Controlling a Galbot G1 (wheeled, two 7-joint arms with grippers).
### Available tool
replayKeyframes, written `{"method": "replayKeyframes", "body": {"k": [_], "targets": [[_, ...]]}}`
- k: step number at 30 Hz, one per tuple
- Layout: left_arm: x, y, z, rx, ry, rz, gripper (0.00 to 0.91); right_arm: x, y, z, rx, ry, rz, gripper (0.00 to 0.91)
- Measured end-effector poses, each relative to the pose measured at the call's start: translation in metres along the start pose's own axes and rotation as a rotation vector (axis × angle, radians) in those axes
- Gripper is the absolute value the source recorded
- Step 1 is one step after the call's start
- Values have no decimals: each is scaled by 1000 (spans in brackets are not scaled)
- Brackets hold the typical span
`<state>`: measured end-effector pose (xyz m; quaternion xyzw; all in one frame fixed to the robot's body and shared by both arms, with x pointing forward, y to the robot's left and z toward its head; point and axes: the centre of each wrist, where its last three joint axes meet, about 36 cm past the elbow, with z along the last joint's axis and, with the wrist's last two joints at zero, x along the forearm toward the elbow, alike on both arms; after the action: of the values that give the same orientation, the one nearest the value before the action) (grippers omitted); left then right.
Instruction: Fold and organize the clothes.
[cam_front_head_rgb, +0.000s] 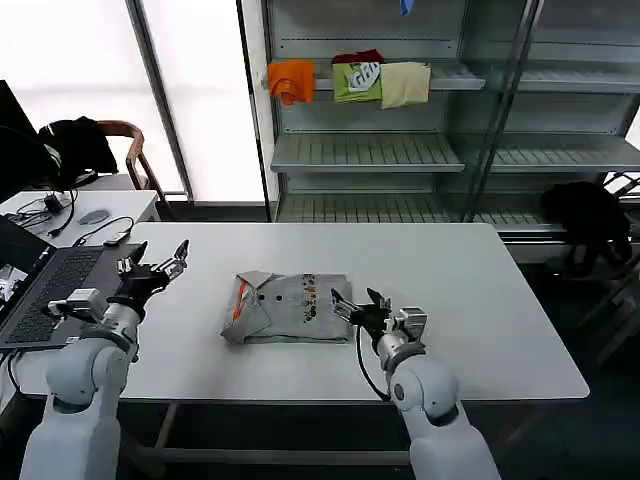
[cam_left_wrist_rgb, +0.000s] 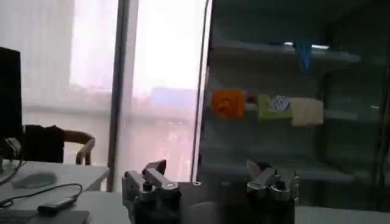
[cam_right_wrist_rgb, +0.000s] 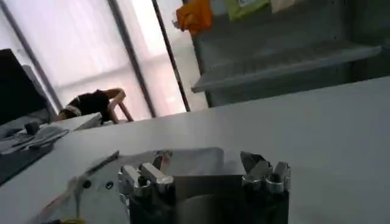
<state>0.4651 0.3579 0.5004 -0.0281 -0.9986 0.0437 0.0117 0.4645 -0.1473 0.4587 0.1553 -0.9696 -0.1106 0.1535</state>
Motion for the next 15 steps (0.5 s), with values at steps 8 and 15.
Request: {"method": "replayKeyframes", "body": {"k": [8, 15], "targets": [[0, 5, 0, -7, 5, 2, 907, -17, 1, 12, 19, 44, 19, 907], [-1, 14, 1, -7, 11, -9, 907, -31, 5, 24, 37, 83, 22, 474]]}}
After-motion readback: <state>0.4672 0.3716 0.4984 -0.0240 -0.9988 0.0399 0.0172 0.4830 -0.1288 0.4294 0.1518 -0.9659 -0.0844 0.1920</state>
